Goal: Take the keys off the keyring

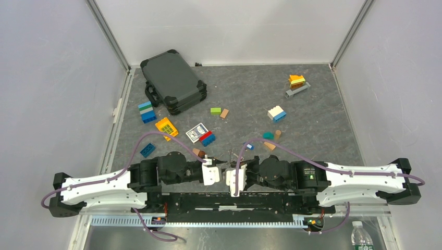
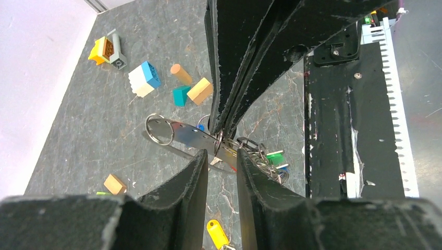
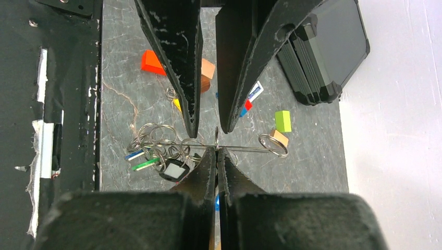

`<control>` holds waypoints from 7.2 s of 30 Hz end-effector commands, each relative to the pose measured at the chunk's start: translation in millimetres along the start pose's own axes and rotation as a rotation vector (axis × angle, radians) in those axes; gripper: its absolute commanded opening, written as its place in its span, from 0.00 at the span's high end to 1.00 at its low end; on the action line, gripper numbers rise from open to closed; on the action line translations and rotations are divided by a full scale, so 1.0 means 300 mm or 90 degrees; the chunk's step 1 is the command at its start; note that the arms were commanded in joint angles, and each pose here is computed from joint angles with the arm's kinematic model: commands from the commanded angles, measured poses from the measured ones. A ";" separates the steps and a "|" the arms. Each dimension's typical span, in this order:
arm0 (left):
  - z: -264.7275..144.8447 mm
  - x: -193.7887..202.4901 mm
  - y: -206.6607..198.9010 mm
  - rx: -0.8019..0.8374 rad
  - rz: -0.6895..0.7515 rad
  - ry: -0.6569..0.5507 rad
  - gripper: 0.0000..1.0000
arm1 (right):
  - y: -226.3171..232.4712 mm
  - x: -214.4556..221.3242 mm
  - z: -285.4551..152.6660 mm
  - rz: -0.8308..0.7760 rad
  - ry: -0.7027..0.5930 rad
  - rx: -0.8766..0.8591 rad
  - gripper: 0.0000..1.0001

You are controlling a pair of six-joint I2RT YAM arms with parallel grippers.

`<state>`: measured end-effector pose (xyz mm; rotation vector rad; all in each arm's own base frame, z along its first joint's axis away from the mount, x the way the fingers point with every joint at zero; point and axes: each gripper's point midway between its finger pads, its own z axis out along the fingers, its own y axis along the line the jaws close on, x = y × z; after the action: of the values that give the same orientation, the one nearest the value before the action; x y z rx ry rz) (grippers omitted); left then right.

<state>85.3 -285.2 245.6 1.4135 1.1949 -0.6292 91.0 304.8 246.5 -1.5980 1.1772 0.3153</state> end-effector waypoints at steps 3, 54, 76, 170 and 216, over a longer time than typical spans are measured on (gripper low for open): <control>0.005 -0.090 0.040 -0.021 0.012 -0.048 0.67 | -0.051 -0.104 -0.015 0.020 -0.060 0.019 1.00; -0.101 -0.223 -0.020 0.029 0.013 -0.234 0.98 | 0.005 -0.182 -0.067 0.060 -0.274 0.018 0.71; -0.136 -0.247 -0.020 0.030 0.014 -0.262 0.98 | 0.028 -0.142 -0.021 0.083 -0.258 0.029 0.71; -0.145 -0.243 -0.024 0.030 0.009 -0.267 0.98 | -0.043 -0.122 -0.046 0.043 -0.213 0.078 1.00; -0.149 -0.253 -0.017 0.025 0.010 -0.273 0.98 | -0.072 -0.119 -0.031 0.044 -0.188 0.103 1.00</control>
<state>47.6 -268.3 295.2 1.3033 0.9068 -0.8609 88.0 317.6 267.0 -1.4046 1.0427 0.4329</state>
